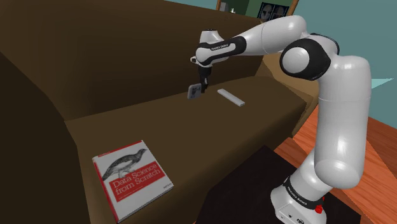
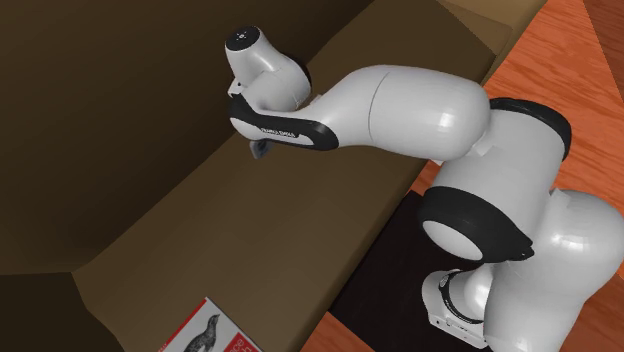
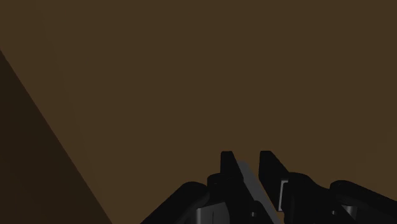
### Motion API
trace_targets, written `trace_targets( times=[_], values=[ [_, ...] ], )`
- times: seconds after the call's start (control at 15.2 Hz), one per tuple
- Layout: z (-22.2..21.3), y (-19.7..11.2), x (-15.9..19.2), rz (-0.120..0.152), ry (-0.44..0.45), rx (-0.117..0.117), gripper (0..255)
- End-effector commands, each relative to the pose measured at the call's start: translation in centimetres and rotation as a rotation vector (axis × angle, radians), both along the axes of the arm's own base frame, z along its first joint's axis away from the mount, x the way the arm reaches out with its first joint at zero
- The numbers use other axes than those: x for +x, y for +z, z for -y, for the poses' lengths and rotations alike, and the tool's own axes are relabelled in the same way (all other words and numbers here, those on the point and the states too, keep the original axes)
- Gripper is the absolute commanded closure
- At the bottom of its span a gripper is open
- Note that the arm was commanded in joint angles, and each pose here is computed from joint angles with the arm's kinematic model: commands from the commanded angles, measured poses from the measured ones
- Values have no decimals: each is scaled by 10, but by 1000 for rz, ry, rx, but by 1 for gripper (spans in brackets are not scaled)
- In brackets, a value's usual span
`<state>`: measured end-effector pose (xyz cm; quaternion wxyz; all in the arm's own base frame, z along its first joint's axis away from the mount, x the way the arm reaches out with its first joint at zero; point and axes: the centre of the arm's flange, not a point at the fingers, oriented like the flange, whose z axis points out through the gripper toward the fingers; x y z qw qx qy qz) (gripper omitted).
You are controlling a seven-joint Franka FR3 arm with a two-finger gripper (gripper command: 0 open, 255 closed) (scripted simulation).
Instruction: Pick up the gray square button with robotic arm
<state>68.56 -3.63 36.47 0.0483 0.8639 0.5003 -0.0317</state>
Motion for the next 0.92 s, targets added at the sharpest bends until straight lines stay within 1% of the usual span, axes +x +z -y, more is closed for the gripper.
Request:
trace_targets(
  times=[0.0,0.73,0.86],
  values=[
    [1,10,0,0,0,0,255],
    [1,68,0,0,0,0,255],
    [1,69,0,0,0,0,255]
  ],
)
